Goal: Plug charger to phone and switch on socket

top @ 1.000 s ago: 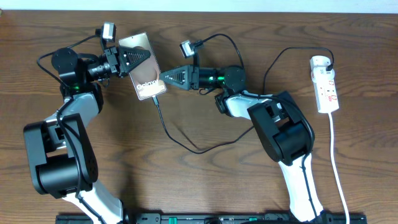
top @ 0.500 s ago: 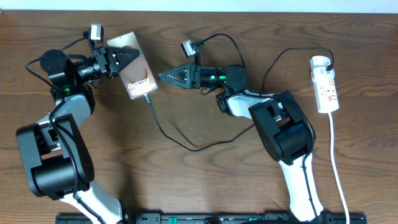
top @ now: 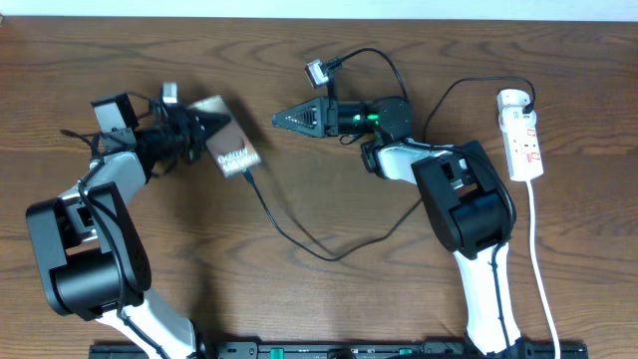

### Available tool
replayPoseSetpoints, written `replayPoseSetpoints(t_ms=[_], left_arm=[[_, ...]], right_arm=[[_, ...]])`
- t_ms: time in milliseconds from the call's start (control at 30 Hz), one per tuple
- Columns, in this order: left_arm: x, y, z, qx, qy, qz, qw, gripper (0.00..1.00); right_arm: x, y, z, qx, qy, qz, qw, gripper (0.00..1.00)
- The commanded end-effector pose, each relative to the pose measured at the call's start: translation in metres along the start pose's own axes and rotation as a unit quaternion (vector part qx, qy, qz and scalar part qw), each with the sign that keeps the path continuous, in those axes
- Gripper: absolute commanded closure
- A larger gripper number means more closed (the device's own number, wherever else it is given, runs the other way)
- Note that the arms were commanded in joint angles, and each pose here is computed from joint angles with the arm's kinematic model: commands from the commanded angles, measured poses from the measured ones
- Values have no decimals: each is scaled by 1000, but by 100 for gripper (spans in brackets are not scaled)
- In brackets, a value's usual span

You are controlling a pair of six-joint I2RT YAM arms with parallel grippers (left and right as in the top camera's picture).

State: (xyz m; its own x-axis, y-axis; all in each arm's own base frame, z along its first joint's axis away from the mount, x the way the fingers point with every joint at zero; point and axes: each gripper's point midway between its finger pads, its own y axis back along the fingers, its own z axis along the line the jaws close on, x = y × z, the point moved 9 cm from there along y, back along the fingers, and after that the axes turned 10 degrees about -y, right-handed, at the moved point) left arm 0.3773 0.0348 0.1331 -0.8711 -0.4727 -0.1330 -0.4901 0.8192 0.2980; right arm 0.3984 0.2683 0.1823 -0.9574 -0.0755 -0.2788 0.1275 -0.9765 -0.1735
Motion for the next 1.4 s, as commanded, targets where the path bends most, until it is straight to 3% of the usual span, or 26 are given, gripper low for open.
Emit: replayPoseSetpoints(t_ms=[0,333,733,900,1367], left_arm=[[1,4,16,-102,-84,-18,991,93],[18,17,50,-282,-41,-4,959,93],[23,20,55,-316,-28,5,948,92],[25,20,56,-317,-24,8,948,64],[37,22,57,-324,10,35,945,34]], right_arm=[[-4,11,2,10,8,17,1000,1],[-2,16,0,18,16,38,999,1],[-2,16,0,18,17,41,999,1],[-1,15,0,18,17,42,999,1],[-1,15,0,18,17,42,999,1]])
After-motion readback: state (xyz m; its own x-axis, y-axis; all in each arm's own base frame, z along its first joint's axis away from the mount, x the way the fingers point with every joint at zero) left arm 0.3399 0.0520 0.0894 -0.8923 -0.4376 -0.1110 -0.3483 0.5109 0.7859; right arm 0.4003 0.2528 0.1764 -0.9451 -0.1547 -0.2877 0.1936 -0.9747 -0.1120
